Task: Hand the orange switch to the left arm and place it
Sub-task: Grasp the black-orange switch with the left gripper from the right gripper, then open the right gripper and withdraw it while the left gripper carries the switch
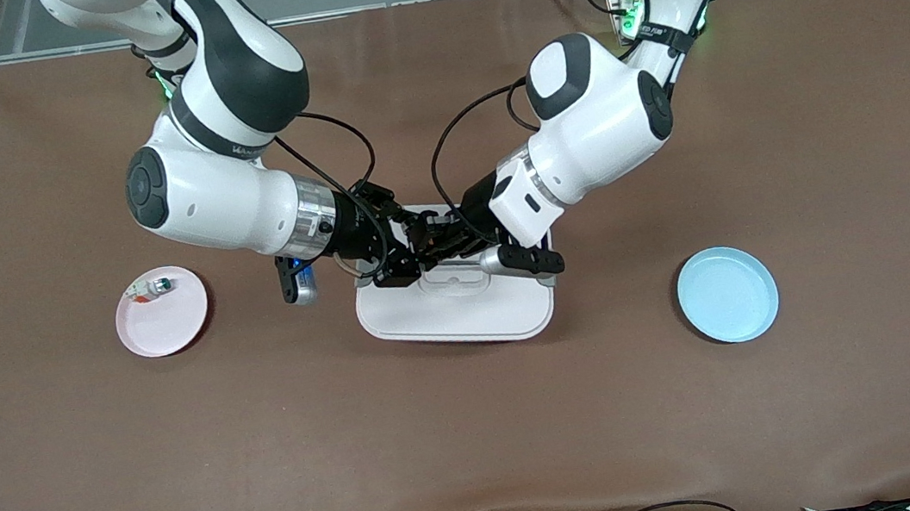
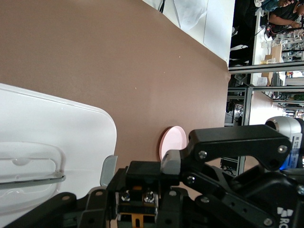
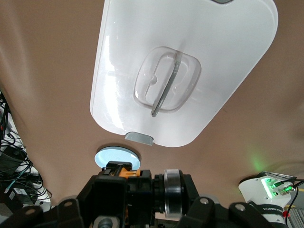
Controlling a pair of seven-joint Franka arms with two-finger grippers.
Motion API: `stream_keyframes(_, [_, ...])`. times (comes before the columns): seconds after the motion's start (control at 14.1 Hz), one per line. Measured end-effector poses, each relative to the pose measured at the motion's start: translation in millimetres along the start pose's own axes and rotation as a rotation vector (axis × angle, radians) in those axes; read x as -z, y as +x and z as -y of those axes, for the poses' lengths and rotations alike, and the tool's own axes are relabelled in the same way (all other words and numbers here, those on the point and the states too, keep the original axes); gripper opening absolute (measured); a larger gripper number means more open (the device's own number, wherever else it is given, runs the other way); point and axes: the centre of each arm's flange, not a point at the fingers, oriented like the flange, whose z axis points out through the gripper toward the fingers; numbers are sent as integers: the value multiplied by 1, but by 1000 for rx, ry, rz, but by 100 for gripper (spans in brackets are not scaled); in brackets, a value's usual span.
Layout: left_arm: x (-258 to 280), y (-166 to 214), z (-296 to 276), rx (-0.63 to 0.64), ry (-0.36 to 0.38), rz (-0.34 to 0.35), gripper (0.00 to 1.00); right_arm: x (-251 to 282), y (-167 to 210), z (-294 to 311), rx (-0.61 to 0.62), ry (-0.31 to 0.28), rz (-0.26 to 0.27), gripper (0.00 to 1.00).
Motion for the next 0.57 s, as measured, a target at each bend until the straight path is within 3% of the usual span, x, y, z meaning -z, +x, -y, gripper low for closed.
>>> stream_keyframes(0.07, [0, 0, 0, -1, -1, -1, 33, 0, 0, 0, 3, -2, -4, 77])
stream_keyframes(0.21, [1, 1, 0, -1, -1, -2, 33, 0, 3, 0, 19, -2, -32, 98])
stream_keyframes(0.43, [5, 2, -3, -3, -6, -6, 33, 3, 9, 2, 41, 1, -62, 100])
stream_keyframes(0.57, [15, 0, -11, -17, -7, 10, 33, 9, 21, 2, 91, -30, -72, 100])
